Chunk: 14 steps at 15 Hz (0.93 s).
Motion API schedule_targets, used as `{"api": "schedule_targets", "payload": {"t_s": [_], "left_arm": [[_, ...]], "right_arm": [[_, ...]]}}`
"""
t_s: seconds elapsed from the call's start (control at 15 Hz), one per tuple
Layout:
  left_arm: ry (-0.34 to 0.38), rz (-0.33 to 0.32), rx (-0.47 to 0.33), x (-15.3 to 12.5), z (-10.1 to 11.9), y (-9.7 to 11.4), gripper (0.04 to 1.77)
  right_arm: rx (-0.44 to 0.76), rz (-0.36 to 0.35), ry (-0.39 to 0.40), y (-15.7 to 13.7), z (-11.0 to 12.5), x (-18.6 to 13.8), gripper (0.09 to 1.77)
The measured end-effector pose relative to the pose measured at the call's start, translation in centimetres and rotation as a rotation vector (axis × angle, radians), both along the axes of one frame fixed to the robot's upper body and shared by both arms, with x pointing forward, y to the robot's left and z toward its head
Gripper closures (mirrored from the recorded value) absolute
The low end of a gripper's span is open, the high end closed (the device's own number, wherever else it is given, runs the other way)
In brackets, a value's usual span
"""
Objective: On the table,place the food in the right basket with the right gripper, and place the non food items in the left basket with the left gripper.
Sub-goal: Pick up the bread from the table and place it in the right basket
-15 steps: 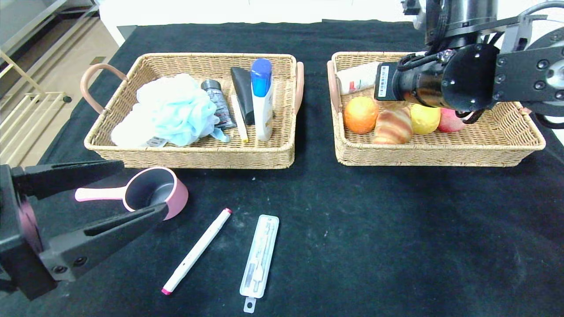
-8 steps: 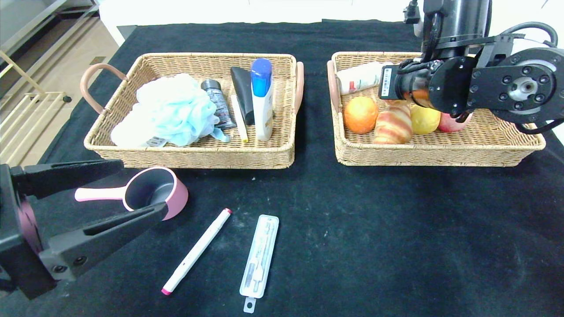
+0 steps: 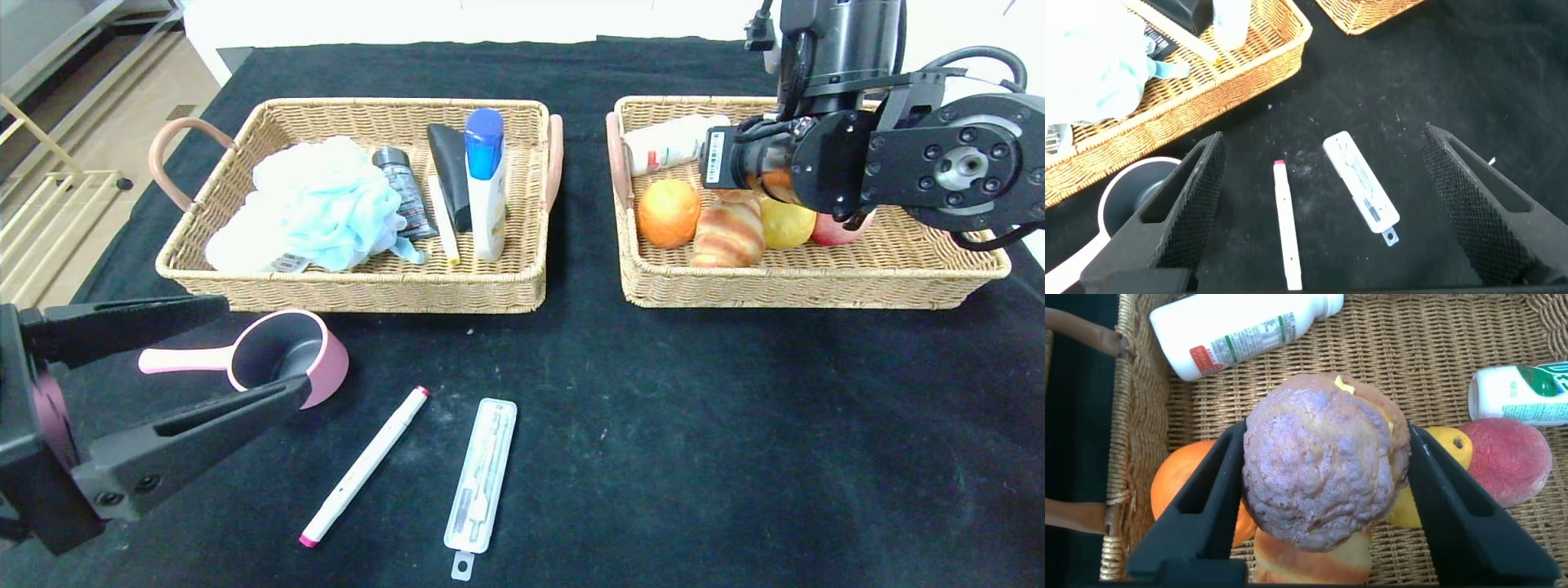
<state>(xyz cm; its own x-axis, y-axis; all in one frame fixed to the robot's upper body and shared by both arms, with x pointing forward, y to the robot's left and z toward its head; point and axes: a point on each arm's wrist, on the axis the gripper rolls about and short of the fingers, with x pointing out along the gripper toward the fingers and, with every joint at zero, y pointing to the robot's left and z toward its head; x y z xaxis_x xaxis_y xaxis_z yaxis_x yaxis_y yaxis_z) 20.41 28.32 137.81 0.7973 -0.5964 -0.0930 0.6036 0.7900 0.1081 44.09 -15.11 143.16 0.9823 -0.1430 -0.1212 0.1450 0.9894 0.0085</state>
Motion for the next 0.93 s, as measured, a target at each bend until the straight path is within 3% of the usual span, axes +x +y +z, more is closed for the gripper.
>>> {"api": "schedule_targets", "payload": {"t_s": [0.47, 0.93], "left_arm": [[-0.004, 0.000, -0.001, -0.1, 0.0, 0.0, 0.09], [-0.005, 0.000, -0.001, -0.1, 0.1, 0.0, 0.09]], "right_arm": [[-0.004, 0.014, 0.008, 0.5, -0.1, -0.4, 0.30], [-0.008, 0.031, 0.013, 0.6, 0.1, -1.2, 0.21]]}}
